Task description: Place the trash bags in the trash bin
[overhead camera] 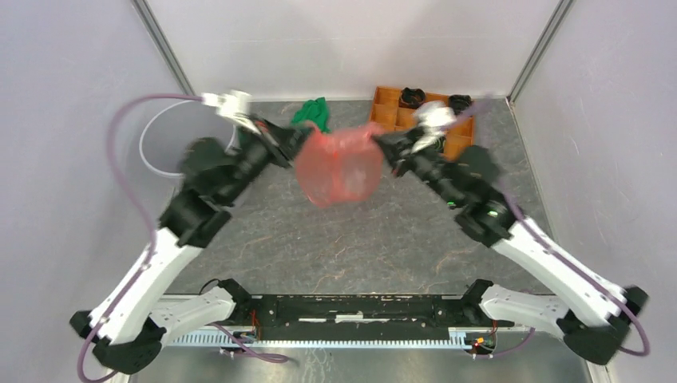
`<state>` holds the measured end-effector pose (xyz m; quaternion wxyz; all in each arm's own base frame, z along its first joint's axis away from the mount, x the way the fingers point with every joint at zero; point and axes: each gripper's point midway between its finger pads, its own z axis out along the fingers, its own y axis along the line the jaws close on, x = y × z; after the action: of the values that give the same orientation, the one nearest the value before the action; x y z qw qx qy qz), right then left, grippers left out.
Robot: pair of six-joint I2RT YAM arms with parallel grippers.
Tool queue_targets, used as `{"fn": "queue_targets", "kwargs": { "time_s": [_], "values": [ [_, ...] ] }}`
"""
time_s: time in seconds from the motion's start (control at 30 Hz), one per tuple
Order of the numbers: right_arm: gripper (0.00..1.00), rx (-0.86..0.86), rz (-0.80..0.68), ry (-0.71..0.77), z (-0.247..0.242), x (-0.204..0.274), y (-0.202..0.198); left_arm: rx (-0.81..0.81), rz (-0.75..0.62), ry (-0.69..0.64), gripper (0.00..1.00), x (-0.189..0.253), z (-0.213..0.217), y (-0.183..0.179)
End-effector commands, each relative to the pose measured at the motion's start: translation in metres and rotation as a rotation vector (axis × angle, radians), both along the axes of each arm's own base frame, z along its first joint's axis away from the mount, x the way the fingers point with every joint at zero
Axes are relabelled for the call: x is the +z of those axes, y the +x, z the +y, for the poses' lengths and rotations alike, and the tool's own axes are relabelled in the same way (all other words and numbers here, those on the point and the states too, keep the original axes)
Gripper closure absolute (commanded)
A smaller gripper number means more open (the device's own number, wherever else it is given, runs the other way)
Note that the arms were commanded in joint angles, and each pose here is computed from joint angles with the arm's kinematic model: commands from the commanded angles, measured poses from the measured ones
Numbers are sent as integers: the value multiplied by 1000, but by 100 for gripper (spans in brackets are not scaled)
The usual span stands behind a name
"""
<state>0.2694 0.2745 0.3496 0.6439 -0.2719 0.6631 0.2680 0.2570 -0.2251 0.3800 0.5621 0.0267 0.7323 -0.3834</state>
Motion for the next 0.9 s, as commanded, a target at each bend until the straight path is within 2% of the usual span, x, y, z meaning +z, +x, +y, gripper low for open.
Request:
{"fn": "queue_targets", "kwargs": {
  "time_s": [0.0,0.07,0.13,0.27,0.3,0.37,0.43,0.53,0.63,0.67,0.73,0.8,0.87],
  "values": [
    [99,10,-308,238,-39,137,-40,-60,-327,-150,98,132,20,-39],
    [99,-15,-321,258,-46,128,-40,9,-329,-176,98,127,34,-38],
    [99,-51,-258,229,-44,84,-30,116,-208,-152,98,67,43,-20],
    [99,54,63,30,-9,-84,-26,122,163,-59,98,-107,32,-20],
    [99,94,143,-11,-4,-122,-34,109,245,-59,98,-142,30,-27],
    [99,134,244,-61,-1,-169,-45,62,331,-120,98,-184,26,-45],
    [99,149,233,-50,-1,-165,-49,45,300,-158,98,-176,28,-51],
    [99,170,102,-13,0,-103,-46,52,177,-127,98,-128,35,-47],
    [99,136,-56,24,-8,-9,-40,10,37,-61,98,-47,32,-42],
    [99,98,-103,56,-16,23,-39,1,-31,-68,98,-3,34,-44],
    [99,28,-180,143,-37,69,-43,17,-83,-71,98,34,38,-42],
    [99,-34,-219,206,-53,84,-43,35,-113,-114,98,49,41,-42],
    [99,-78,-186,191,-56,62,-35,70,-74,-131,98,27,43,-37]
  ]
}}
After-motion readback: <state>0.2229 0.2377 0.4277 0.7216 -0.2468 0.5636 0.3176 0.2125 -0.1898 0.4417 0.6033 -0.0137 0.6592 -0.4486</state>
